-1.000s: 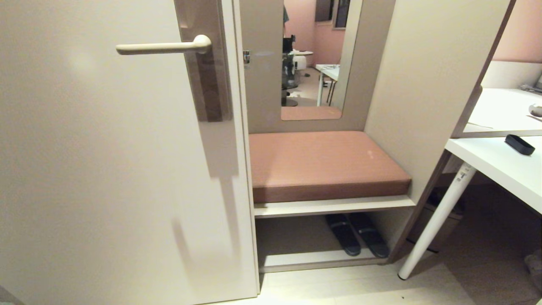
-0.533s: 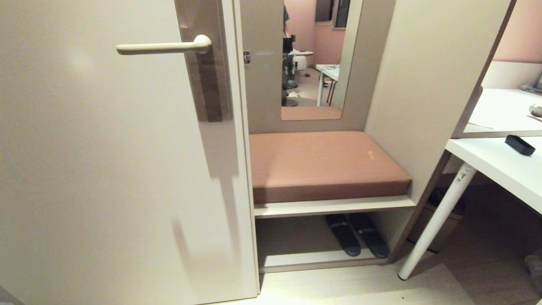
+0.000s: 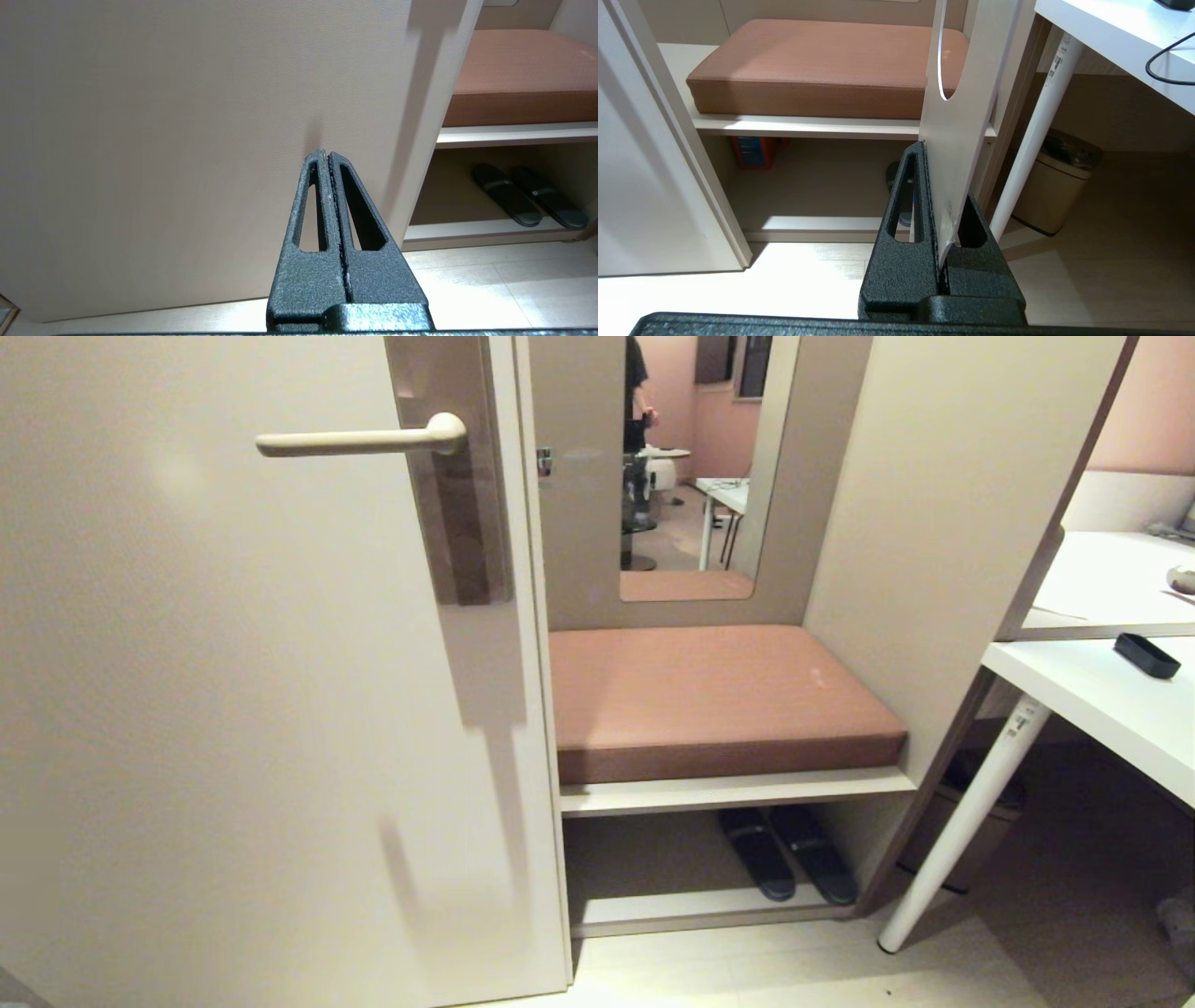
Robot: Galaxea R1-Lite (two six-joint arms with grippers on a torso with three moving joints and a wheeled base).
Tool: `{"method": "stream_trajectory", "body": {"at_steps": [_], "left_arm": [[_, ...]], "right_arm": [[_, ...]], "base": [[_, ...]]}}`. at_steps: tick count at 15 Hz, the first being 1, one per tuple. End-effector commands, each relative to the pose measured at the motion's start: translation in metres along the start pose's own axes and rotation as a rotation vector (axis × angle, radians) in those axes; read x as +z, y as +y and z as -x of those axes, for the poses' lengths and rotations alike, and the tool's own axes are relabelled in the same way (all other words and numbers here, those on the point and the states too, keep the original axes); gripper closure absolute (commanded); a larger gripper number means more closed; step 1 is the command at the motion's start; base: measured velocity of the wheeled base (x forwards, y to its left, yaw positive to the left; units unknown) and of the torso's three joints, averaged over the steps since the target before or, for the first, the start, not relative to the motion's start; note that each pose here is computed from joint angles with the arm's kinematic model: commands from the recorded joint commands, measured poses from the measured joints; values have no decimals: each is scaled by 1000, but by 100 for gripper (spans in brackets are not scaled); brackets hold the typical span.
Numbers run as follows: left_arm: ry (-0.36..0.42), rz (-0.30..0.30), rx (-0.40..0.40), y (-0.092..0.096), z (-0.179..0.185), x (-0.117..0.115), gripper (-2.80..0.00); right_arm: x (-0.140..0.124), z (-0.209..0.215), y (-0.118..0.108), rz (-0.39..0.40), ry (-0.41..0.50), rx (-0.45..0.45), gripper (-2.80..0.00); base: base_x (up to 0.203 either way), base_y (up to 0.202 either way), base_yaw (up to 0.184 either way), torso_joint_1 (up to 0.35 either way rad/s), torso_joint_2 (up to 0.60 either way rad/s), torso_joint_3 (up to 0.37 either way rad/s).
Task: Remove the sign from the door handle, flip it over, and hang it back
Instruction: Hand it to the other hand
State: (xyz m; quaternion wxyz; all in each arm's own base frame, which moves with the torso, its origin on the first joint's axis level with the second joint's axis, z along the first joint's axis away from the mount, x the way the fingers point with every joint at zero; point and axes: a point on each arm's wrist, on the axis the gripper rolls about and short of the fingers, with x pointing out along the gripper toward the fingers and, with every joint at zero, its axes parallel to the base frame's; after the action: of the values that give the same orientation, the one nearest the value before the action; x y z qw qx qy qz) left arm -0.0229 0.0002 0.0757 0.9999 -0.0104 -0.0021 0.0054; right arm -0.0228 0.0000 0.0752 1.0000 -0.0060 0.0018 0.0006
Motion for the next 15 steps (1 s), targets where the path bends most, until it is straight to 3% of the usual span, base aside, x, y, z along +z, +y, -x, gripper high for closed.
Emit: {"method": "stream_trajectory", "body": {"at_steps": [1,15], "left_arm": [[1,-1,0,0,0,0,0],[1,-1,0,0,0,0,0]], "right_arm": [[0,0,0,0,-1,0,0],[0,0,0,10,2,6,0]], "base": [[0,0,0,0,0,0],[0,0,0,0,0,0]]}}
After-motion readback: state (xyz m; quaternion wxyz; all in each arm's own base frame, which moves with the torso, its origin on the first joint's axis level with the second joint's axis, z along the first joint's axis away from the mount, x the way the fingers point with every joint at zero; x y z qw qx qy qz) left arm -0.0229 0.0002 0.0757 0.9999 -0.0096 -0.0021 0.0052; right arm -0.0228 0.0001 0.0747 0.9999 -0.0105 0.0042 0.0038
